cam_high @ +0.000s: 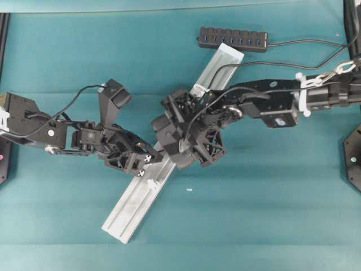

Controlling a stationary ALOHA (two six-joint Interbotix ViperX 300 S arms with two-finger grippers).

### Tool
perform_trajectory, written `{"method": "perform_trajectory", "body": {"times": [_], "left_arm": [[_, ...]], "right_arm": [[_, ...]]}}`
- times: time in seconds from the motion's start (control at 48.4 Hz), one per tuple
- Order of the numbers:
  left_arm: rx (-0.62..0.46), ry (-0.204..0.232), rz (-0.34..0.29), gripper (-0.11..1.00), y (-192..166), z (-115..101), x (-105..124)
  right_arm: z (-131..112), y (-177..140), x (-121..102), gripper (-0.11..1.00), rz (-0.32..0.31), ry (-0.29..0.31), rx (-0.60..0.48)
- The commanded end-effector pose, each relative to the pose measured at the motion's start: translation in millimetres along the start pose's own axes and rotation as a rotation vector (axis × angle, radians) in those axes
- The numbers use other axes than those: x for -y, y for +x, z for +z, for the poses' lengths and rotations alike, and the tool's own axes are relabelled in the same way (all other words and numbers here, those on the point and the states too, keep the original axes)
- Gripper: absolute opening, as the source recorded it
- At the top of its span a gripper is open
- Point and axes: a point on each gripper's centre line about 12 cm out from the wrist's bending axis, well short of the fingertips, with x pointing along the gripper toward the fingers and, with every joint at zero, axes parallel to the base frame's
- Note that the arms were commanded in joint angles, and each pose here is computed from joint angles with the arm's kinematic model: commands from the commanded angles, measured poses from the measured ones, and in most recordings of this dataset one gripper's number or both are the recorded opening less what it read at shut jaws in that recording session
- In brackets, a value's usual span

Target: Pass the USB cable through three rings with both arms.

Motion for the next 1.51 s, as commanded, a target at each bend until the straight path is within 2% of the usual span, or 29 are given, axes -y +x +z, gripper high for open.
{"method": "perform_trajectory", "body": {"times": [0.0,0.124,0.227,0.289,0.517,0.765,0.827,1.034,1.116,1.323,1.489], "left_arm": [[0.021,0.012,-0.039,0.11,-2.2,6.7,12.9],[0.020,0.012,-0.035,0.11,-2.4,6.3,11.4],[0.019,0.012,-0.034,0.11,-2.5,6.0,10.9],[0.019,0.012,-0.034,0.11,-2.5,6.0,10.9],[0.003,0.015,-0.007,0.11,-2.9,3.4,6.1],[-0.008,0.019,0.009,0.11,-2.8,3.3,5.8],[-0.008,0.024,0.009,0.22,-2.8,3.3,5.8],[-0.017,0.044,0.008,0.81,-10.6,-0.5,6.0],[-0.002,0.043,-0.015,0.97,-19.3,1.9,10.5],[0.038,0.053,-0.088,0.95,-58.6,6.8,24.2],[0.024,0.070,-0.139,0.95,-92.1,-5.9,29.6]], "right_arm": [[2.7,4.8,-5.3,0.63,0.015,-0.049,-0.023],[7.2,7.1,-14.9,0.37,0.033,-0.097,-0.036],[10.0,8.1,-18.7,0.14,0.039,-0.101,-0.034],[10.8,7.7,-17.9,0.06,0.037,-0.100,-0.032],[12.7,8.0,-9.5,0.06,0.021,-0.098,-0.028],[5.8,8.5,-1.4,0.06,0.019,-0.130,-0.064],[4.9,9.5,-1.6,0.06,0.023,-0.137,-0.072],[3.8,10.6,-1.9,0.06,0.025,-0.148,-0.078],[3.0,10.8,-1.8,0.06,0.023,-0.160,-0.082],[5.9,11.1,-4.8,0.06,0.024,-0.219,-0.087],[11.4,12.6,-12.7,0.06,0.040,-0.302,-0.082]]}}
